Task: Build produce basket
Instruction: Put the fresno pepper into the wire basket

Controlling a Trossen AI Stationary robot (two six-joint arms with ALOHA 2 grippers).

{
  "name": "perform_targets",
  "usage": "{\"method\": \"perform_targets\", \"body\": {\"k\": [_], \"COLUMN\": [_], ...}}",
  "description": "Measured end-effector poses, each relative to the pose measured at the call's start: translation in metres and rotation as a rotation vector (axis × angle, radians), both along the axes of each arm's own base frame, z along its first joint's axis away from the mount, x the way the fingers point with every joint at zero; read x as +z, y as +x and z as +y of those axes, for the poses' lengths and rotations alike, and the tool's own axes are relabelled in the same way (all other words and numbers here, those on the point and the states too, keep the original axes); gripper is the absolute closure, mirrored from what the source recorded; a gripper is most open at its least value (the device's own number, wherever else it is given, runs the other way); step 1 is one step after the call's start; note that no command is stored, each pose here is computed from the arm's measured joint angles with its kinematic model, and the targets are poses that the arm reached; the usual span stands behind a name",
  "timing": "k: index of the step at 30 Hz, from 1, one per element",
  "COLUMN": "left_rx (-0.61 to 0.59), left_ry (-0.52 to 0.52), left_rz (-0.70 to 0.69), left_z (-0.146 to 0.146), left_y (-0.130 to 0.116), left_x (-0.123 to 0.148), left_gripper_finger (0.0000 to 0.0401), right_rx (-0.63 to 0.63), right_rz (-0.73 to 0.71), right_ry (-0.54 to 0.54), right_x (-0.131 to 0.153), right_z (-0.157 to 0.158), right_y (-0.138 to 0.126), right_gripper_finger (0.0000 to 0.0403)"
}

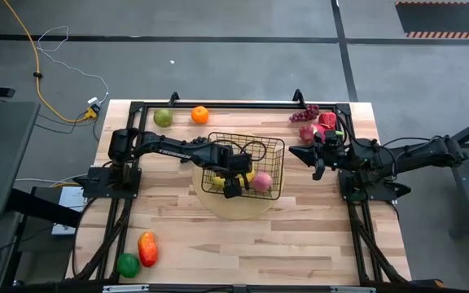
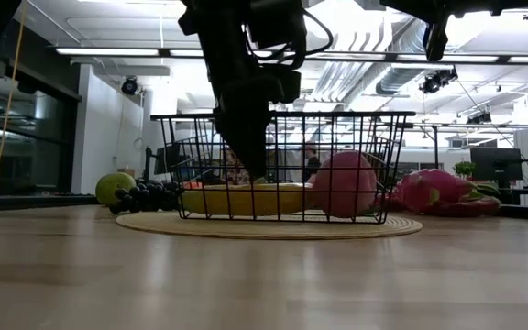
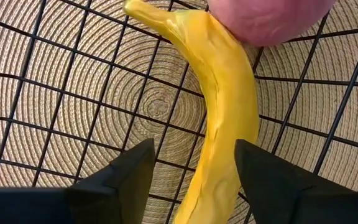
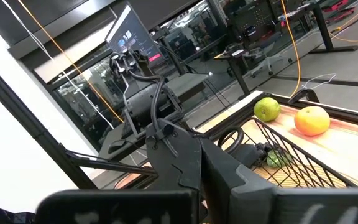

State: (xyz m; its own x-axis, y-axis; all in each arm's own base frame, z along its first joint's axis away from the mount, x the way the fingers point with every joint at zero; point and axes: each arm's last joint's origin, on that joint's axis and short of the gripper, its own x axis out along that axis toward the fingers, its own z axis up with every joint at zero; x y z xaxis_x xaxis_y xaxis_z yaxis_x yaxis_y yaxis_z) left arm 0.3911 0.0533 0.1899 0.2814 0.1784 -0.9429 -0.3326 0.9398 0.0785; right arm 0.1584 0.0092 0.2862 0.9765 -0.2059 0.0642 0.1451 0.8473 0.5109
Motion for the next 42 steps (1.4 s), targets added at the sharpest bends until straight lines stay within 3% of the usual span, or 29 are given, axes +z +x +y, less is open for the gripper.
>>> {"method": "perform_targets", "body": {"k": [5,26,30,34,38,42], "left_rx": [0.001,-0.005,0.017,0.041,0.045,0.043], "left_ry": [-0.023,-0.014,-0.006,0.032,0.081,0.126], "left_rz": [0.015,-0.054,-0.144,-0.329,-0.575,-0.794], "left_z": [0.003,0.034,0.031,0.027,0.021,0.011], "left_y": [-0.001,0.002,-0.01,-0.031,-0.069,-0.115], "left_x": [0.005,0.074,0.104,0.145,0.185,0.206], "left_gripper_finger": [0.0171,0.0169,0.0169,0.0169,0.0169,0.0169], "right_rx": [0.0,0.0,0.0,0.0,0.001,0.001], "right_rz": [0.0,0.0,0.0,0.0,0.002,0.002], "right_ry": [0.0,0.001,0.002,0.003,0.003,0.003], "right_x": [0.0,0.0,0.0,0.0,0.0,0.0], "right_z": [0.0,0.0,0.0,0.0,0.0,0.0], "right_y": [0.0,0.0,0.0,0.0,0.0,0.0], "right_gripper_finger": [0.0403,0.0403,0.0403,0.0403,0.0403,0.0403]}}
